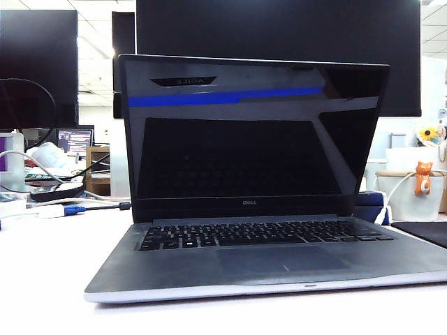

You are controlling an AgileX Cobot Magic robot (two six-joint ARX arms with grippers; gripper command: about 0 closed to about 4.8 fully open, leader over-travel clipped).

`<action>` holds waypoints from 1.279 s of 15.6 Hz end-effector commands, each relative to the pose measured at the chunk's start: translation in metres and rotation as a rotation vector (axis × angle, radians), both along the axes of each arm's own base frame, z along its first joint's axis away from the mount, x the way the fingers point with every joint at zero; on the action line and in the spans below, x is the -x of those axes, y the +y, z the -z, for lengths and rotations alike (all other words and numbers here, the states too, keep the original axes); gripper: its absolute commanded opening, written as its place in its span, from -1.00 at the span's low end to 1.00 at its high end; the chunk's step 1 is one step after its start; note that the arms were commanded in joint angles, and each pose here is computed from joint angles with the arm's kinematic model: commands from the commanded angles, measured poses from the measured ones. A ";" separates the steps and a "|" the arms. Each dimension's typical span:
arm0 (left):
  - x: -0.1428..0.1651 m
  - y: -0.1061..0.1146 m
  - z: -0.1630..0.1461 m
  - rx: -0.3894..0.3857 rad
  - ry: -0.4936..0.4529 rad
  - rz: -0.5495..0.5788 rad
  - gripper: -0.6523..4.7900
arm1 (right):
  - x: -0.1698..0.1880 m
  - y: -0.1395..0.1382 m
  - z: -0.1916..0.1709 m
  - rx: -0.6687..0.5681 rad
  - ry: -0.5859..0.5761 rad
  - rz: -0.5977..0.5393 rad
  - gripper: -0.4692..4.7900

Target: Close the lid of the gray laptop.

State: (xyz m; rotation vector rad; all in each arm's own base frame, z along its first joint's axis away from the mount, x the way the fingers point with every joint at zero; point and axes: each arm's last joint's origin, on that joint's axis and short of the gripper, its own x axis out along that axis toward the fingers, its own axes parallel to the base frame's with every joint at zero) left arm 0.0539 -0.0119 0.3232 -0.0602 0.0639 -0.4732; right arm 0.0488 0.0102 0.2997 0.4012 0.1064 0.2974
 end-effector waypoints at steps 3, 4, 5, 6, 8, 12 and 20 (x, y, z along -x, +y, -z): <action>-0.002 -0.005 -0.033 -0.016 0.088 0.201 -0.78 | 0.004 0.002 -0.039 0.096 0.079 -0.083 -0.83; -0.010 -0.005 -0.038 -0.031 0.158 0.223 -0.78 | 0.002 0.002 -0.049 0.130 0.101 -0.088 -0.83; -0.019 -0.004 -0.042 -0.053 0.200 0.230 -0.78 | 0.001 0.002 -0.058 0.162 0.118 -0.094 -0.83; -0.027 -0.004 -0.045 -0.061 0.221 0.233 -0.78 | -0.002 0.002 -0.066 0.191 0.133 -0.100 -0.83; -0.042 -0.003 -0.056 -0.059 0.259 0.237 -0.77 | -0.011 0.003 -0.081 0.231 0.172 -0.138 -0.83; -0.062 -0.014 -0.077 -0.088 0.339 0.289 -0.76 | -0.035 0.007 -0.096 0.264 0.262 -0.230 -0.83; -0.113 -0.097 -0.078 -0.323 0.379 0.263 -0.76 | -0.082 0.009 -0.109 0.339 0.368 -0.290 -0.83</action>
